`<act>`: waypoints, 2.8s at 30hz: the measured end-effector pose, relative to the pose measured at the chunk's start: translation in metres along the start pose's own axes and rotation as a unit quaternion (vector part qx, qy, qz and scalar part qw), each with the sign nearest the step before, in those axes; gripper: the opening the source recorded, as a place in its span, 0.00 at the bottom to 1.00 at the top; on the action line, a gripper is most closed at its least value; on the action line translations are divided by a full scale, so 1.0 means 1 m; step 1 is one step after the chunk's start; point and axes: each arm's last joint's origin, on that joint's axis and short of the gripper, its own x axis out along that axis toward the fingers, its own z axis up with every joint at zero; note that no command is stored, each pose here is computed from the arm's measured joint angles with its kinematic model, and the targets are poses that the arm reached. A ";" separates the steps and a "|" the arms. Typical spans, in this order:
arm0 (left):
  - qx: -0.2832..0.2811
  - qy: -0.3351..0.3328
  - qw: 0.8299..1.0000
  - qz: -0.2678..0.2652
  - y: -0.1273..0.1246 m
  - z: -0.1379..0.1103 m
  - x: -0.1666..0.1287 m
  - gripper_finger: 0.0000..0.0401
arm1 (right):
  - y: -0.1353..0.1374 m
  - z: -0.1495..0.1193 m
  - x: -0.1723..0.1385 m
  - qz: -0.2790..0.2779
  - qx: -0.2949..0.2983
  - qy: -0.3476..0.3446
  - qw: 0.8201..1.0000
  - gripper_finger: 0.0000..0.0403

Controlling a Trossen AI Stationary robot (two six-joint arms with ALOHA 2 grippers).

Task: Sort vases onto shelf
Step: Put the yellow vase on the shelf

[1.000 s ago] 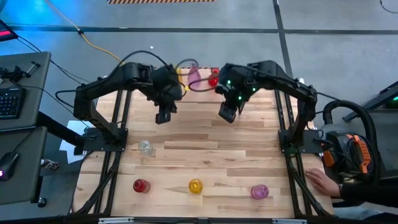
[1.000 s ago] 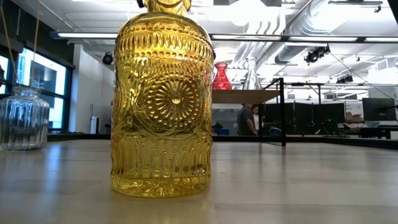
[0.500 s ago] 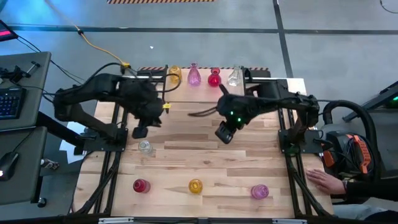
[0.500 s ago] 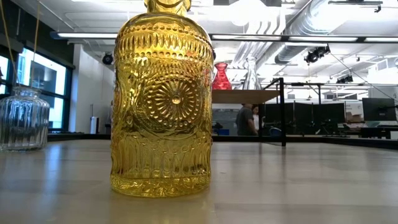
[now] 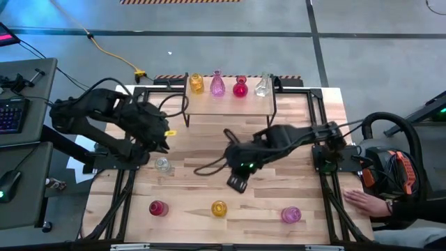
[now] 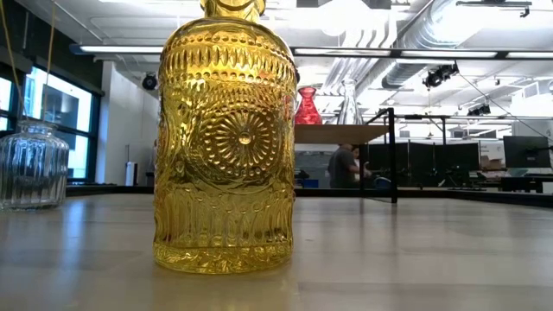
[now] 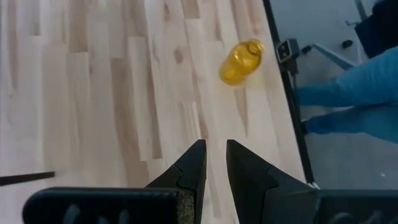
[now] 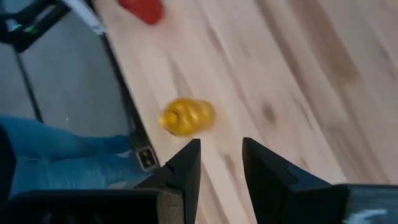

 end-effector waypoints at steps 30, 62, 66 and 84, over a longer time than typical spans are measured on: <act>0.010 0.014 0.999 -0.039 -0.032 -0.008 0.000 0.14 | 0.040 -0.006 0.053 0.058 -0.160 -0.011 0.985 0.25; -0.129 0.051 0.990 0.015 -0.034 0.011 0.036 0.15 | 0.067 -0.035 0.124 0.053 -0.433 0.037 0.899 0.24; -0.125 0.051 0.991 0.015 -0.034 0.011 0.036 0.15 | 0.070 -0.038 0.141 0.051 -0.435 0.040 0.898 0.24; -0.117 0.051 0.992 0.016 -0.035 0.011 0.036 0.15 | 0.067 -0.040 0.157 0.029 -0.414 0.053 0.908 0.24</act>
